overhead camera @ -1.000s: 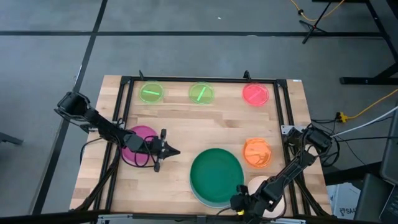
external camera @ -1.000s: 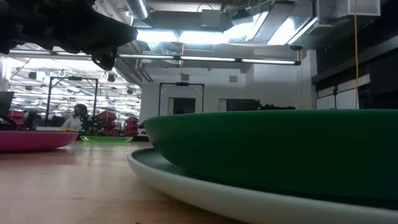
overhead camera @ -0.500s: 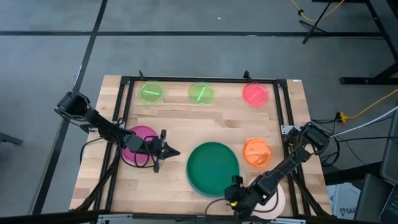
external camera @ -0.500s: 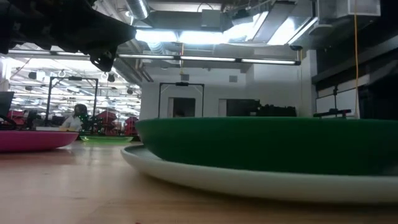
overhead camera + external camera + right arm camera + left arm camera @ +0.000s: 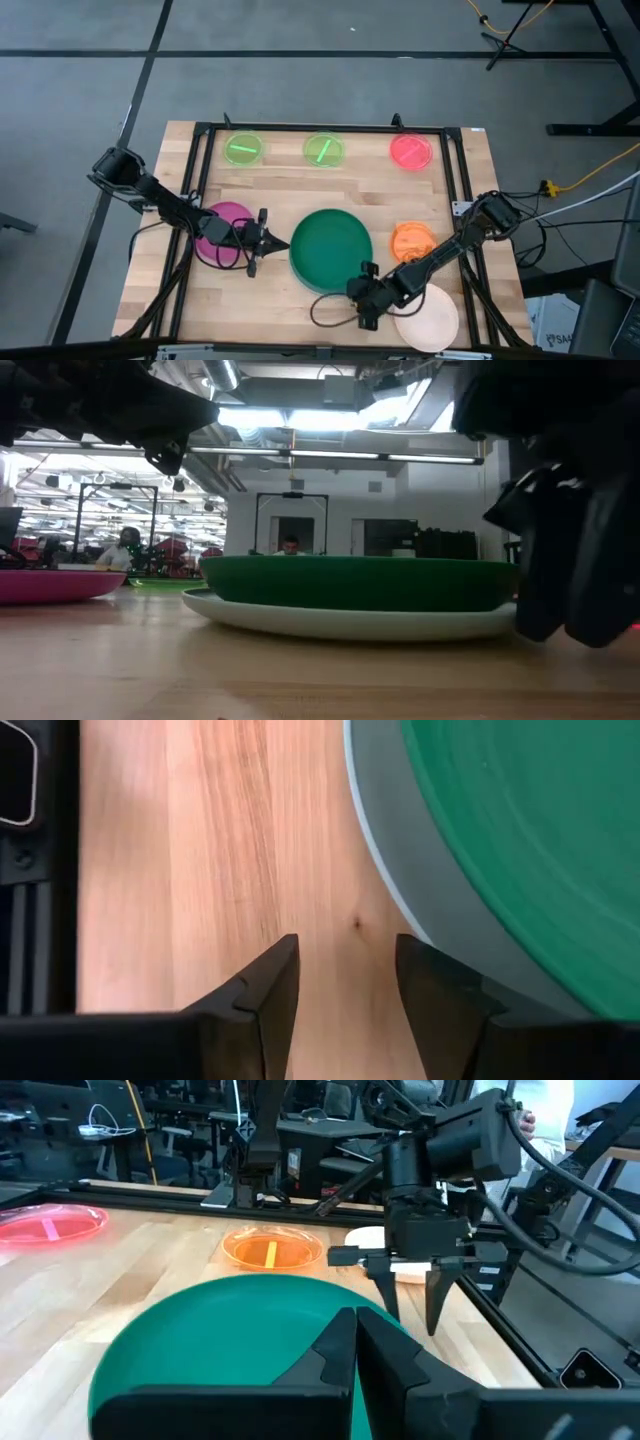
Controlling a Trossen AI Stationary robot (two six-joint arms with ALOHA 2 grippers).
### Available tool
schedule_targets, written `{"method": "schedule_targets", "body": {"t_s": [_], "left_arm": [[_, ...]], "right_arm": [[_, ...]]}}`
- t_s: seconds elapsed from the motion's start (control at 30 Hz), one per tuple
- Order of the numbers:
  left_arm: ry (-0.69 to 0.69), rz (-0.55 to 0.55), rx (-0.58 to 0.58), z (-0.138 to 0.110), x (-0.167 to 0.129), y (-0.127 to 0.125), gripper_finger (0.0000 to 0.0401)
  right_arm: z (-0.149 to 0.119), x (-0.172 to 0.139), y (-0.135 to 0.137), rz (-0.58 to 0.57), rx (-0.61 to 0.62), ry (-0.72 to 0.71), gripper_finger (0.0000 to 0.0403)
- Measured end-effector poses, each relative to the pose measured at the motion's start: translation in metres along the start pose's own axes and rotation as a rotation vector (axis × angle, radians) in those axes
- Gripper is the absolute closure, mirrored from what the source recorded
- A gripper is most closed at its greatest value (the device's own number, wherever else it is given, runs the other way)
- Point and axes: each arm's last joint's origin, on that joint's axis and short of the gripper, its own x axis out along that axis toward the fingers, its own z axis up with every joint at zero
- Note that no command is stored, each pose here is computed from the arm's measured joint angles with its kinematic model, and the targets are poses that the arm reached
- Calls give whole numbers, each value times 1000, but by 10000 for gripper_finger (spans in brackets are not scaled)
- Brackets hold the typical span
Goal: Stack plastic plates
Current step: Move the stacked plates to the center of the table, then stack the pink plate on top of the green plate
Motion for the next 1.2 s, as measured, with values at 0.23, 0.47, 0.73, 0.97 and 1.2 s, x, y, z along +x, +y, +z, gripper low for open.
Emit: {"method": "schedule_targets", "body": {"t_s": [0.23,0.47,0.73,0.97,1.2], "left_arm": [[1,-5,-5,0,0,-1,395],[3,-20,-4,-1,-2,-5,395],[1,-13,-4,-1,-2,-5,395],[1,-14,-7,-1,-2,-5,395],[3,-27,-14,-2,-4,-9,395]], "right_arm": [[5,-31,-1,13,-22,3,238],[6,-82,-7,-96,-46,-72,238],[-4,-116,-24,-257,-37,-45,238],[-13,-134,-37,-362,-18,26,238],[-30,-142,-54,-361,85,29,238]]}}
